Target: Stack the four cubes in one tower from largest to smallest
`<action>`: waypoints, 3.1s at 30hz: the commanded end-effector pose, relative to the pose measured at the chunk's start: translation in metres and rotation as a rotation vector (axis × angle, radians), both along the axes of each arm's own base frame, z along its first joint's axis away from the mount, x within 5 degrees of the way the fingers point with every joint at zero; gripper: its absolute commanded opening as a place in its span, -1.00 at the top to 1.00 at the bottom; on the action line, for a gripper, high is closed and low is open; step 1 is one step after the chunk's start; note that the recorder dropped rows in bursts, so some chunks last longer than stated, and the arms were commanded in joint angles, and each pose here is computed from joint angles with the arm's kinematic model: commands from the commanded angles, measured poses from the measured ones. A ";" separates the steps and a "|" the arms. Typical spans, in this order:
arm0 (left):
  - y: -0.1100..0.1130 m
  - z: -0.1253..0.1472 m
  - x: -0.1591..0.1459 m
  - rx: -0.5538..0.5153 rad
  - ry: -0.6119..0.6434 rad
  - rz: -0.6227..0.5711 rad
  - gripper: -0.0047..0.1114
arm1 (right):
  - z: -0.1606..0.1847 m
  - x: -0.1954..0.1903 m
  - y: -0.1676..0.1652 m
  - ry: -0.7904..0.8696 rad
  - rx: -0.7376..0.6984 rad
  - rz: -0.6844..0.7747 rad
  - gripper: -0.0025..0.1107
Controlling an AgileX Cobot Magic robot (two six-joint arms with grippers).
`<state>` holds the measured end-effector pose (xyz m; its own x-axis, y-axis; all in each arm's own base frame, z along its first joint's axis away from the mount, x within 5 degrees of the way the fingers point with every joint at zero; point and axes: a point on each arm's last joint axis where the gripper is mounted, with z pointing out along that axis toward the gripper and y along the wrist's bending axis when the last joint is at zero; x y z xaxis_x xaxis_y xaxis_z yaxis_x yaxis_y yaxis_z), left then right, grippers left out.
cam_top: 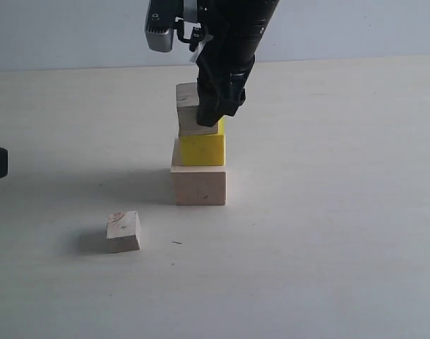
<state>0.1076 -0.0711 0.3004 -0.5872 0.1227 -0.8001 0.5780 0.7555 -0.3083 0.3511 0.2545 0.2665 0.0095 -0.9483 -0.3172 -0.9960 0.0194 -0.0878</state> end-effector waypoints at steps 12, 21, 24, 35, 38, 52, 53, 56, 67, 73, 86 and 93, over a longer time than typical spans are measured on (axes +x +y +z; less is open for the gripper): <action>0.000 0.000 0.000 -0.006 0.000 0.004 0.92 | 0.005 0.004 -0.006 -0.042 -0.030 -0.100 -0.10; 0.000 0.000 0.000 -0.003 -0.002 0.005 0.92 | 0.005 0.001 -0.005 -0.013 -0.019 -0.100 -0.10; 0.000 0.000 0.000 -0.003 -0.002 0.005 0.92 | 0.004 0.000 -0.005 0.001 -0.029 -0.094 -0.10; 0.000 0.000 0.000 -0.003 -0.002 0.005 0.92 | 0.004 0.000 -0.006 0.004 -0.030 -0.096 -0.10; 0.000 0.000 0.000 -0.003 -0.002 0.005 0.92 | 0.004 0.000 -0.006 0.004 -0.030 -0.094 -0.10; 0.000 0.000 0.000 -0.003 -0.002 0.005 0.92 | 0.040 -0.011 -0.012 -0.076 0.028 -0.098 -0.10; 0.000 0.000 0.000 -0.003 -0.002 0.005 0.92 | 0.042 -0.012 -0.013 -0.081 0.032 -0.098 -0.10; 0.000 0.000 0.000 -0.003 -0.002 0.005 0.92 | 0.050 -0.015 -0.015 -0.089 0.036 -0.098 -0.10; 0.000 0.000 0.000 -0.002 0.000 0.003 0.92 | 0.090 -0.030 -0.035 -0.163 0.054 -0.277 0.11; 0.000 -0.001 0.000 -0.002 0.002 0.003 0.92 | 0.111 -0.040 -0.043 -0.154 0.117 -0.432 0.95; -0.001 -0.004 0.007 -0.011 0.036 0.029 0.92 | 0.152 -0.077 -0.062 -0.106 0.360 -0.706 0.96; -0.004 -0.012 0.018 -0.009 0.103 0.032 0.92 | 0.130 -0.101 -0.086 -0.210 0.488 -0.804 0.96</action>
